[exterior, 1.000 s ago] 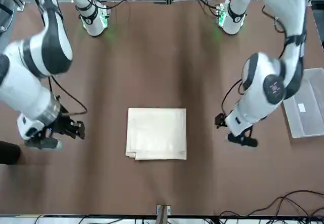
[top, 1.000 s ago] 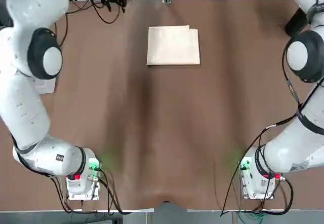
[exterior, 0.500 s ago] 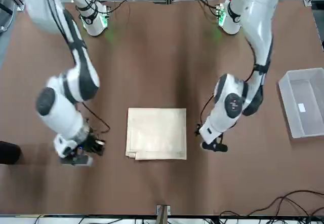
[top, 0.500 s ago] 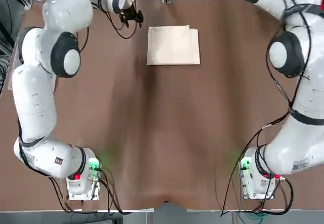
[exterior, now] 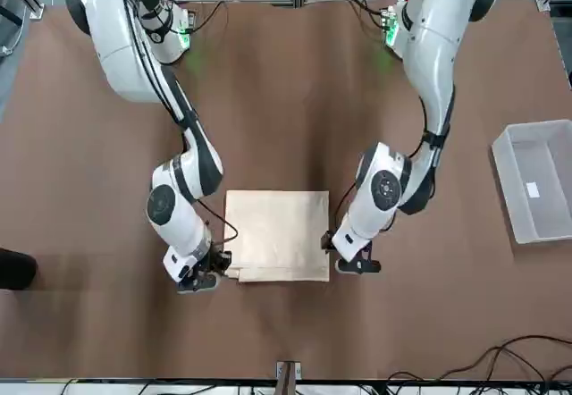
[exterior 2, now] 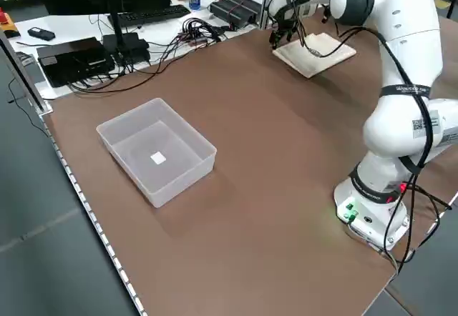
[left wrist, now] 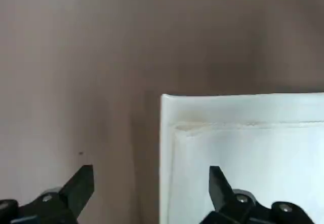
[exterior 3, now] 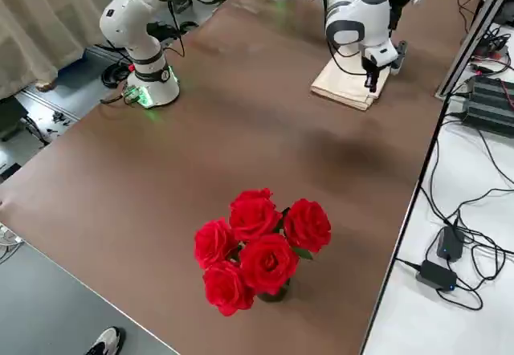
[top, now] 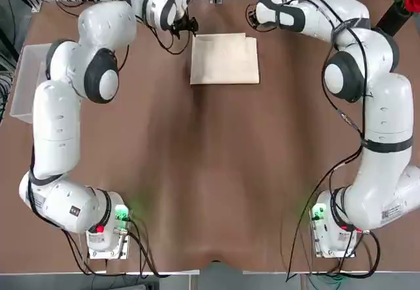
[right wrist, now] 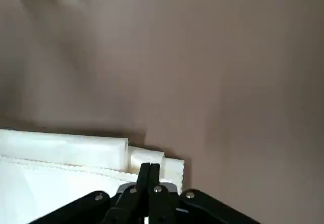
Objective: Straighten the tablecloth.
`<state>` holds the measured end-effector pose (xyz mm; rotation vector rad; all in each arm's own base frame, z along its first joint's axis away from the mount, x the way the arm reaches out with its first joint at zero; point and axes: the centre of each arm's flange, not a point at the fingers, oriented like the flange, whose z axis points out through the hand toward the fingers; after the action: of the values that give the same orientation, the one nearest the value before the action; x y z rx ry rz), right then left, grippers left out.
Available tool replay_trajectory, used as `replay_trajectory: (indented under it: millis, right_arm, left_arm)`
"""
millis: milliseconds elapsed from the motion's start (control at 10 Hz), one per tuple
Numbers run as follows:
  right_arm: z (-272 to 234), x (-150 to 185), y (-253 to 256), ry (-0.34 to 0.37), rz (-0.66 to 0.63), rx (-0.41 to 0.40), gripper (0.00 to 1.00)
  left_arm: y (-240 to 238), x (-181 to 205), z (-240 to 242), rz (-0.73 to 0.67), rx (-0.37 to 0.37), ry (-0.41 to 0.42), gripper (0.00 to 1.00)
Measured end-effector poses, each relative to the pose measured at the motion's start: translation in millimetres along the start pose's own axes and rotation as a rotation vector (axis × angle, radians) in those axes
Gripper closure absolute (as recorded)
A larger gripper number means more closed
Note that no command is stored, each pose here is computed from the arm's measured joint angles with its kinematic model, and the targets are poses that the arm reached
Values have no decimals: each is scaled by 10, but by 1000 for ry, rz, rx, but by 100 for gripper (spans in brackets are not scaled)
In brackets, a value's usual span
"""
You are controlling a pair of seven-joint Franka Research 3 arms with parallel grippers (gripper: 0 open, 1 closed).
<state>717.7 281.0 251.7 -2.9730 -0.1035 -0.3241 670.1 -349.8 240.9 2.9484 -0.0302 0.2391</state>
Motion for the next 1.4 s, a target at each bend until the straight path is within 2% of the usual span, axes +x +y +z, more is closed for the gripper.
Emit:
replay_trajectory:
  millis: [200,800,1000,1100,1300,1400]
  right_arm:
    - [76,-12,37,-2,-9,-15,99]
    - [711,-259,-44,-17,-32,-15,98]
    - [717,-253,-47,-13,-31,-14,99]
    - [718,-254,-47,-13,-31,-14,99]
    - [722,-255,-45,-14,-30,-14,98]
    - [722,-255,-45,-14,-30,-14,98]
  left_arm:
    - [119,-22,125,9,-6,3,0]
    - [376,-129,488,9,0,55,3]
    - [371,-112,476,11,0,59,12]
    - [368,-110,476,12,1,60,27]
    - [363,-109,478,13,2,60,38]
    - [363,-116,494,13,3,58,40]
